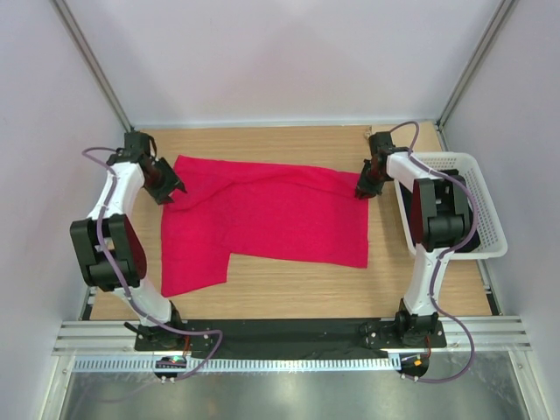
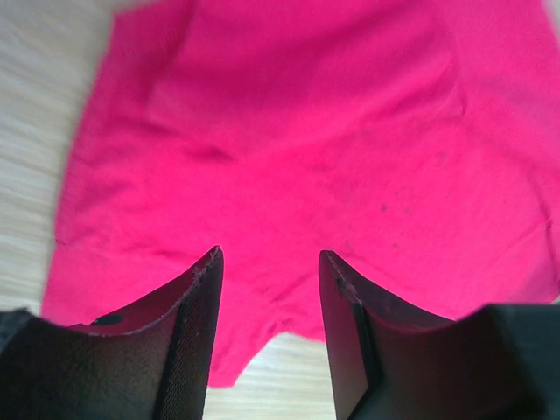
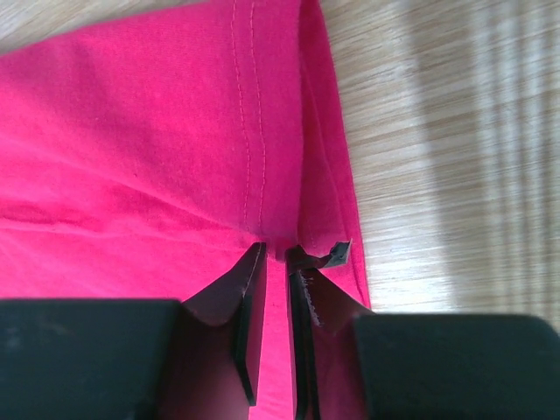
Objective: Fold and stack the t-shirts
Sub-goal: Fold the tshirt
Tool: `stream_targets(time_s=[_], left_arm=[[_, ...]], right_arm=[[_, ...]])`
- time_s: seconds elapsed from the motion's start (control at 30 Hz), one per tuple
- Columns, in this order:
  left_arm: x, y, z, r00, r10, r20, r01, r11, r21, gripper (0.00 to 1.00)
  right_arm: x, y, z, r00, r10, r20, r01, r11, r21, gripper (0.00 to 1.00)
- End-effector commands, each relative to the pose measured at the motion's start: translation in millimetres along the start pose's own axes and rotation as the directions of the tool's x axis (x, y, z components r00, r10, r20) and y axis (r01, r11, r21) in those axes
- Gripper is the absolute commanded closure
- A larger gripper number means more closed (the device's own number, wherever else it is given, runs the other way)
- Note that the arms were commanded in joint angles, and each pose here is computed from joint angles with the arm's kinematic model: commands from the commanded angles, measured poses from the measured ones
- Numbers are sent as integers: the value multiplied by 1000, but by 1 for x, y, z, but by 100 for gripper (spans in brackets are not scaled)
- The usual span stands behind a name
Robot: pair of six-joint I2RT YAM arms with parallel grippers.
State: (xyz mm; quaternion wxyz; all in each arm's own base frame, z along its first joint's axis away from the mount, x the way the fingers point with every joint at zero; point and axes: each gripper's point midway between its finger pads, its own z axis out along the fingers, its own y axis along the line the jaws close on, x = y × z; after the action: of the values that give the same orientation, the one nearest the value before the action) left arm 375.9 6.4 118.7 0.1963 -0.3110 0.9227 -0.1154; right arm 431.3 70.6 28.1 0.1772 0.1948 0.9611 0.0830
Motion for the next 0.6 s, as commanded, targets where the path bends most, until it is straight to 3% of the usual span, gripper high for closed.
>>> stream_targets(time_s=[0.0,0.03,0.17,0.3,0.57], left_arm=[[-48,8,-12,994,0,105,-1,1000,9,49],[-59,3,-9,993,7,117,-11,999,30,49],[-85,-14,12,995,36,95,-49,990,134,64],[-108,-39,30,990,-25,140,-11,968,252,74],[-131,-64,74,987,-64,146,17,953,302,71]], right_arm=[[-15,6,-6,1000,-3,25,4,1000,-11,78],[-17,7,-7,1000,-10,27,10,1000,-13,78],[-17,8,-5,1000,-16,17,16,1000,-16,82],[-19,12,-4,1000,-13,10,13,999,-29,84],[-19,14,-3,1000,-14,4,14,999,-34,94]])
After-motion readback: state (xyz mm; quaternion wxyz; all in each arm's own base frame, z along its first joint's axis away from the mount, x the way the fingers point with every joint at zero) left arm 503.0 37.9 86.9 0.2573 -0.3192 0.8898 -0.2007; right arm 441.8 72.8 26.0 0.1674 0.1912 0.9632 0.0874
